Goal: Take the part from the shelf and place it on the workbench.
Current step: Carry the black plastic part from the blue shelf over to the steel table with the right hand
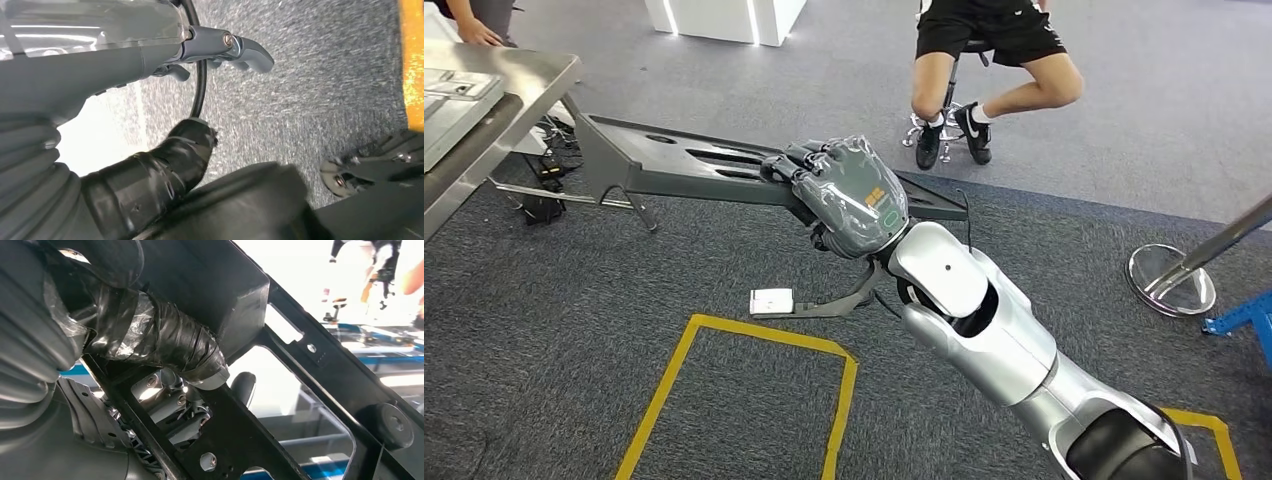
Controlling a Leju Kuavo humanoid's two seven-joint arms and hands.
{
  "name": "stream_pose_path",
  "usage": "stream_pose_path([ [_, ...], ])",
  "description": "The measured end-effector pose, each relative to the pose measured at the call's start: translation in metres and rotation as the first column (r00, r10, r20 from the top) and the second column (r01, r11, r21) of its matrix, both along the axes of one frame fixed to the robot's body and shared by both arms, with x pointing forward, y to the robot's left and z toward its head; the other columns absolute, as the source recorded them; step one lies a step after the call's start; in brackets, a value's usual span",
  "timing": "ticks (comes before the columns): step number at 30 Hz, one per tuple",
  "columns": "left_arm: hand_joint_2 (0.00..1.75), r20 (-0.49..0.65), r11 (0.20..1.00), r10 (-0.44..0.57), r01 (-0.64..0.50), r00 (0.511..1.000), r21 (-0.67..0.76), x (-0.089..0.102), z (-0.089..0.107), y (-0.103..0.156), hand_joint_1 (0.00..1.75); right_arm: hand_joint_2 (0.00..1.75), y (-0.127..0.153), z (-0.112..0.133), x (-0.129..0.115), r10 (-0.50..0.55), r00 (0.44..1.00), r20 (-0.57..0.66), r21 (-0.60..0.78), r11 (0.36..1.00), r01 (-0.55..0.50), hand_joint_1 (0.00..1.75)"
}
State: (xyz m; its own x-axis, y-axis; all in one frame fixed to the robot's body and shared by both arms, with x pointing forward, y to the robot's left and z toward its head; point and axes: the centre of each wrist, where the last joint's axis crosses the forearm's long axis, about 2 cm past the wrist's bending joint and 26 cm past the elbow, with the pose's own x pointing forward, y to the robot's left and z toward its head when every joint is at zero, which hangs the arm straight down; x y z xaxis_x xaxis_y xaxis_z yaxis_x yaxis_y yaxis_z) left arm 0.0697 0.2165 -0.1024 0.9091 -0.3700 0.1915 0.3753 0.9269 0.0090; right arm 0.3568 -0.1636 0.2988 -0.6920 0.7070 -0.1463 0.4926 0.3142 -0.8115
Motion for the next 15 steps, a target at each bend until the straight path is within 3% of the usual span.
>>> stream_pose_path([
  [15,1.75,0.001,0.999,-0.010,0.010,1.000,-0.044,0.0038,0.0018,-0.0077,0.00,1.75,-0.0106,0.0010,0.0034,-0.018,1.000,0.006,-0.018,1.000,0.018,1.75],
])
